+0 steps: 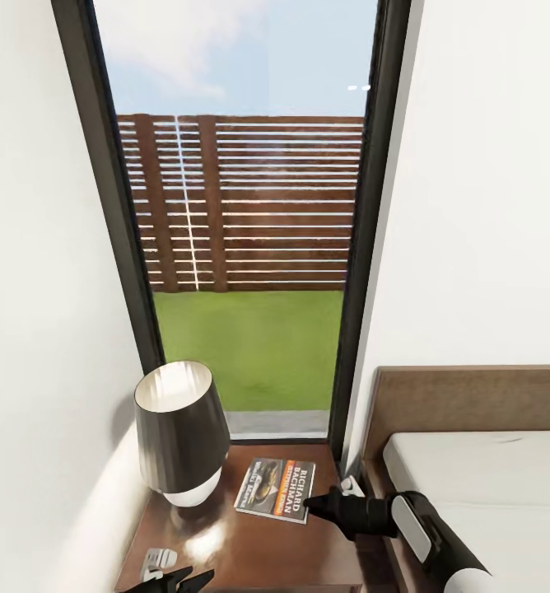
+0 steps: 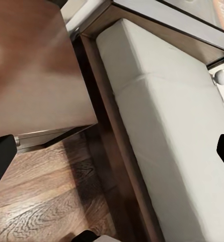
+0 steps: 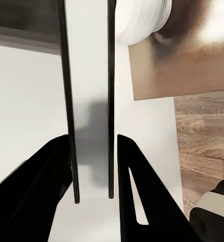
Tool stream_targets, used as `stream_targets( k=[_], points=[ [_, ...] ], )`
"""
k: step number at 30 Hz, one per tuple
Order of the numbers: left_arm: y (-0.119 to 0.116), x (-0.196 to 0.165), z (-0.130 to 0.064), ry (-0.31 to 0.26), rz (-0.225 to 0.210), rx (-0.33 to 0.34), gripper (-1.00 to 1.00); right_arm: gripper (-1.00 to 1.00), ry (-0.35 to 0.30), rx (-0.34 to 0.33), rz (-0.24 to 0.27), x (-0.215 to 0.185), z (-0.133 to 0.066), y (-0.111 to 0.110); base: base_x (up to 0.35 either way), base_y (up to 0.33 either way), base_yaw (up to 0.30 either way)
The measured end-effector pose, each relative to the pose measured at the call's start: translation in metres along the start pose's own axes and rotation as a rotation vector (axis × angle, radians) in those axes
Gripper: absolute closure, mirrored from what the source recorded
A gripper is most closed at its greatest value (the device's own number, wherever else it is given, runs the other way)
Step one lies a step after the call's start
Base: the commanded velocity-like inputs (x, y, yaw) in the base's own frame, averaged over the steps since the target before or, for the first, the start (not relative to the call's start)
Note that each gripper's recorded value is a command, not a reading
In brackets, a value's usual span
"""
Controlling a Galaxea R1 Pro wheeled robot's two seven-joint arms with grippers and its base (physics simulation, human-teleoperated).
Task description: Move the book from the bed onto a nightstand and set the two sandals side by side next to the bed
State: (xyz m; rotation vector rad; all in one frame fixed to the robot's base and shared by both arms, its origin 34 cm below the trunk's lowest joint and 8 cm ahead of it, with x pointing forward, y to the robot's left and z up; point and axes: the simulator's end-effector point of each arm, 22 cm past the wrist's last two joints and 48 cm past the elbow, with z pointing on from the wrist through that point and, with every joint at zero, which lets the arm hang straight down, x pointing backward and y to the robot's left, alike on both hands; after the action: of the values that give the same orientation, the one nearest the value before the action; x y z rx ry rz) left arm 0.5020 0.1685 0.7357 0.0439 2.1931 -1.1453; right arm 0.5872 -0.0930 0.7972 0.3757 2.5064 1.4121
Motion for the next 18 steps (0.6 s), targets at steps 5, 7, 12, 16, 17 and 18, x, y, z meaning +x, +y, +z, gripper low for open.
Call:
stream_targets(
  k=[5, 7, 12, 16, 17, 18],
  points=[
    [0.005, 0.003, 0.003, 0.001, 0.0, 0.0, -1.0, 1.0, 0.0, 0.0, 0.0, 0.0, 0.004, -0.006, 0.0, 0.0, 0.0],
    [0.007, 0.005, 0.004, 0.001, 0.001, 0.0, -1.0, 1.0, 0.0, 0.0, 0.0, 0.0, 0.005, -0.008, 0.0, 0.0, 0.0],
    [0.012, 0.008, 0.008, 0.001, 0.001, 0.0, -1.0, 1.0, 0.0, 0.0, 0.0, 0.0, 0.009, -0.014, 0.0, 0.0, 0.0],
    [0.016, 0.011, 0.01, 0.001, 0.001, 0.001, -1.0, 1.0, 0.0, 0.0, 0.0, 0.0, 0.012, -0.019, 0.0, 0.0, 0.0],
    [0.017, 0.012, 0.011, 0.002, 0.001, 0.001, -1.0, 1.0, 0.0, 0.0, 0.0, 0.0, 0.012, -0.02, 0.0, 0.0, 0.0],
    [0.018, 0.013, 0.012, 0.002, 0.001, 0.002, -1.0, 1.0, 0.0, 0.0, 0.0, 0.0, 0.013, -0.021, 0.0, 0.0, 0.0]
  ],
)
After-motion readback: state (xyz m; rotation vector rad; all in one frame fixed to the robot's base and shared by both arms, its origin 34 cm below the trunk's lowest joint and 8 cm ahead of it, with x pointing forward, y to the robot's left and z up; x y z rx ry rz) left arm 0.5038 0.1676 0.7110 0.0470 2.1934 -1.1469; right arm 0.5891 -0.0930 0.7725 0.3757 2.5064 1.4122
